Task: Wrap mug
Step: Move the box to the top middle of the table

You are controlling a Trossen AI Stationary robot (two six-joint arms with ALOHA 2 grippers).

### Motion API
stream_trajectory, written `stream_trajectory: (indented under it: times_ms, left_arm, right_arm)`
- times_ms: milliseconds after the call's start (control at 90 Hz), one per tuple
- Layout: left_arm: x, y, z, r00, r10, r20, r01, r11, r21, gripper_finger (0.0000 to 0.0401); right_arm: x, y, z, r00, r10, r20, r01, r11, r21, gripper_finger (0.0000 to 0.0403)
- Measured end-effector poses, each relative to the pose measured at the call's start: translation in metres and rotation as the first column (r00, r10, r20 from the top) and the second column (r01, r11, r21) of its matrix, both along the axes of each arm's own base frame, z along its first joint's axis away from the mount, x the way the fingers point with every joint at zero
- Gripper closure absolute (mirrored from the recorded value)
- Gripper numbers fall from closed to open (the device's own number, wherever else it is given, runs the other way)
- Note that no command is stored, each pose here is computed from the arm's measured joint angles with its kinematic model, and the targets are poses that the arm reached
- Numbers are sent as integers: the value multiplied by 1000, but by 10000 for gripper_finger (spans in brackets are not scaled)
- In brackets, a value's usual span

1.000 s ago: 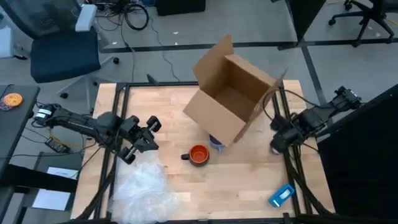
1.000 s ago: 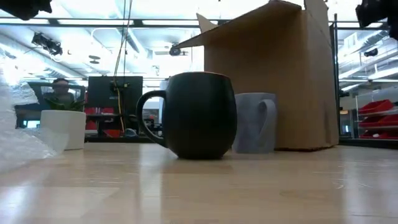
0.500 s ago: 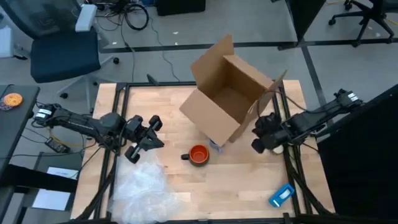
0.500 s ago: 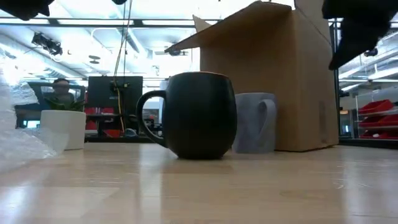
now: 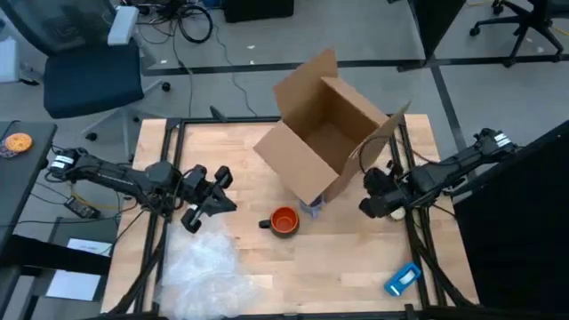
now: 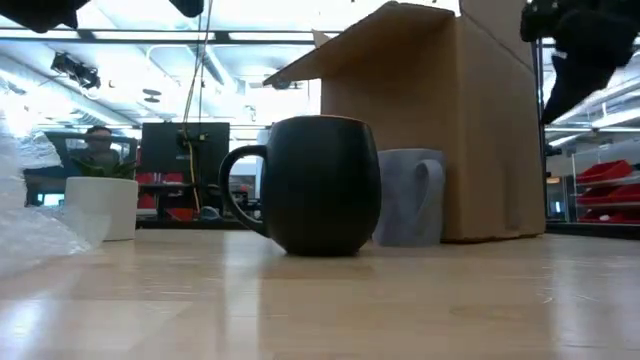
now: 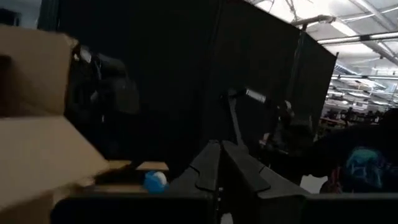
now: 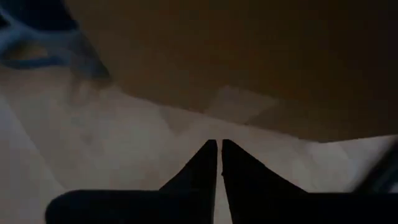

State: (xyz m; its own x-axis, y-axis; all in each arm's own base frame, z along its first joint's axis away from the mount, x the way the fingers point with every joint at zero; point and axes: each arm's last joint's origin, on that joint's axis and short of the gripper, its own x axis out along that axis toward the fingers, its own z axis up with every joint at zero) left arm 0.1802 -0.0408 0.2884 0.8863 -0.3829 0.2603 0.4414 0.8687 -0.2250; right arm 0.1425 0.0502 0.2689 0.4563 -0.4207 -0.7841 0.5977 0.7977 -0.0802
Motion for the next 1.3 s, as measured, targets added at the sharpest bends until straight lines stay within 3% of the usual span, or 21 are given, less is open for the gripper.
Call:
stream_trajectory:
  times_ms: [122,322,556,944,1056,1144,1222,1300]
  left_arm:
    - [0,0,0,1000,8,2,-8,1000,-3,401]
    - [0,0,0,1000,11,2,-11,1000,-4,401]
    - [1,0,-1,1000,4,-19,-5,1000,-24,401]
    - [4,0,-4,999,10,-38,-11,1000,-24,401]
    - [7,-1,-6,999,12,-49,-13,1000,-19,401]
    - [10,-1,-10,998,38,-54,-37,999,9,401]
    - [14,-1,-13,996,70,-61,-68,997,31,401]
    - [18,-1,-15,994,96,-59,-93,995,48,401]
  right_arm:
    - [-13,-3,26,997,15,76,-15,1000,0,403]
    - [-45,-22,57,986,-57,159,63,997,-37,403]
    - [-79,-42,91,927,-83,365,103,994,-36,403]
    - [-127,-69,106,839,-102,535,161,985,-64,403]
    - [-132,-71,109,834,-46,550,117,989,-94,403]
    - [-125,-67,119,810,62,583,19,991,-131,402]
    - [-112,-58,137,737,227,637,-136,973,-189,401]
    - [-101,-49,156,602,395,694,-270,919,-288,401]
